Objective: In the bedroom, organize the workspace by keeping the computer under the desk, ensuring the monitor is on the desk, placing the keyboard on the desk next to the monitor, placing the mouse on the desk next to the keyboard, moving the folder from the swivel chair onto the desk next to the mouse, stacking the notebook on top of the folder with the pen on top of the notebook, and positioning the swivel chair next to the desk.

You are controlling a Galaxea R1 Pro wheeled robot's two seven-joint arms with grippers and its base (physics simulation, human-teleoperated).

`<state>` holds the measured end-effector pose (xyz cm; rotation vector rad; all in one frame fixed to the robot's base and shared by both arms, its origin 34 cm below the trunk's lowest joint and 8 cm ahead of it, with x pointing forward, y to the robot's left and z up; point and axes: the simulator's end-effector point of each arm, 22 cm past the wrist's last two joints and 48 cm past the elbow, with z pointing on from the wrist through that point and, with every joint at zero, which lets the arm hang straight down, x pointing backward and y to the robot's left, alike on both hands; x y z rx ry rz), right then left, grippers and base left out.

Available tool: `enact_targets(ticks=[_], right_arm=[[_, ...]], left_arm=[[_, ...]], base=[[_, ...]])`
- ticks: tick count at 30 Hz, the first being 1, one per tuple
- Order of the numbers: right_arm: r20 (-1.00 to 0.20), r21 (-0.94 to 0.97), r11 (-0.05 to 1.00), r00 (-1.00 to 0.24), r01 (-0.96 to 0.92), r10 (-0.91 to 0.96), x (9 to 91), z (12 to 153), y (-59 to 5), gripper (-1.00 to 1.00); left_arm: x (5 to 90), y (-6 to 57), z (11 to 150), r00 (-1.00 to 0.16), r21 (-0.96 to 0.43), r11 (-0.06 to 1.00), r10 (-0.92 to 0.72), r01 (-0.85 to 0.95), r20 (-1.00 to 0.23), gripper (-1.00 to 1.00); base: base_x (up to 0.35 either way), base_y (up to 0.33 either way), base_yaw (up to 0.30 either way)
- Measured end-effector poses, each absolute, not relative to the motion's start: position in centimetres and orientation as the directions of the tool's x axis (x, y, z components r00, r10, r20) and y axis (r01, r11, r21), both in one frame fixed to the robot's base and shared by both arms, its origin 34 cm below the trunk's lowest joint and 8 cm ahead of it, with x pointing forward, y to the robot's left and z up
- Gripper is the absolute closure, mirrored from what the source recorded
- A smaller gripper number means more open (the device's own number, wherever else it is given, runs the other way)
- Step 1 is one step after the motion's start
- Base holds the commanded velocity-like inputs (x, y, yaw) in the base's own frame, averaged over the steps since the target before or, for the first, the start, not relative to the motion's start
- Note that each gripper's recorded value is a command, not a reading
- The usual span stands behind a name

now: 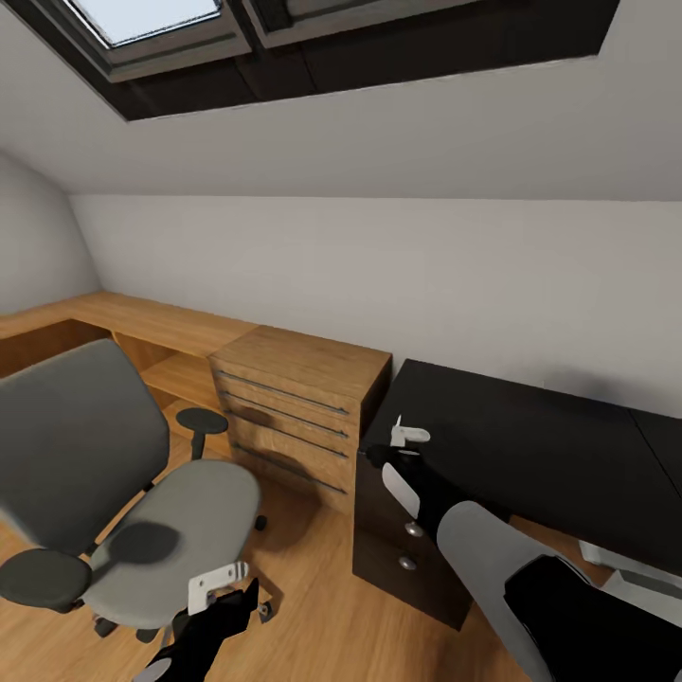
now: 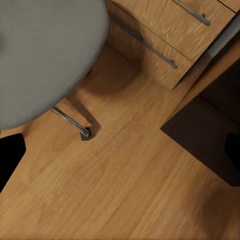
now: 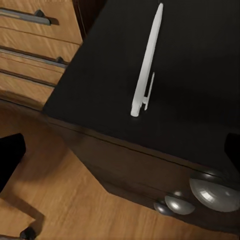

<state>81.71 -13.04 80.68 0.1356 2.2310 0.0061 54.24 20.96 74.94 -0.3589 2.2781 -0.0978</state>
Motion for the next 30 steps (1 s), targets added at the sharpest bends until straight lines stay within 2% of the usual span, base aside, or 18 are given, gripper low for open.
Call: enact_targets(ticks=[13, 30], right_arm=[[-0.799, 0.01, 0.997, -0.599, 0.076, 0.054, 81.9, 81.0, -13.3, -1.0], [-0.792, 0.007, 0.997, -0.609, 0.074, 0.05, 81.7, 80.6, -13.4, -1.0]], left_arm=[[53.8, 21.2, 74.1, -0.645, -0.173, 0.957, -0.285, -0.232, -0.709, -1.0], [54.6, 19.3, 75.6, -0.619, -0.2, 0.96, -0.278, -0.194, -0.735, -1.0]], base=[[0.262, 0.0, 0.001], [0.034, 0.0, 0.0]])
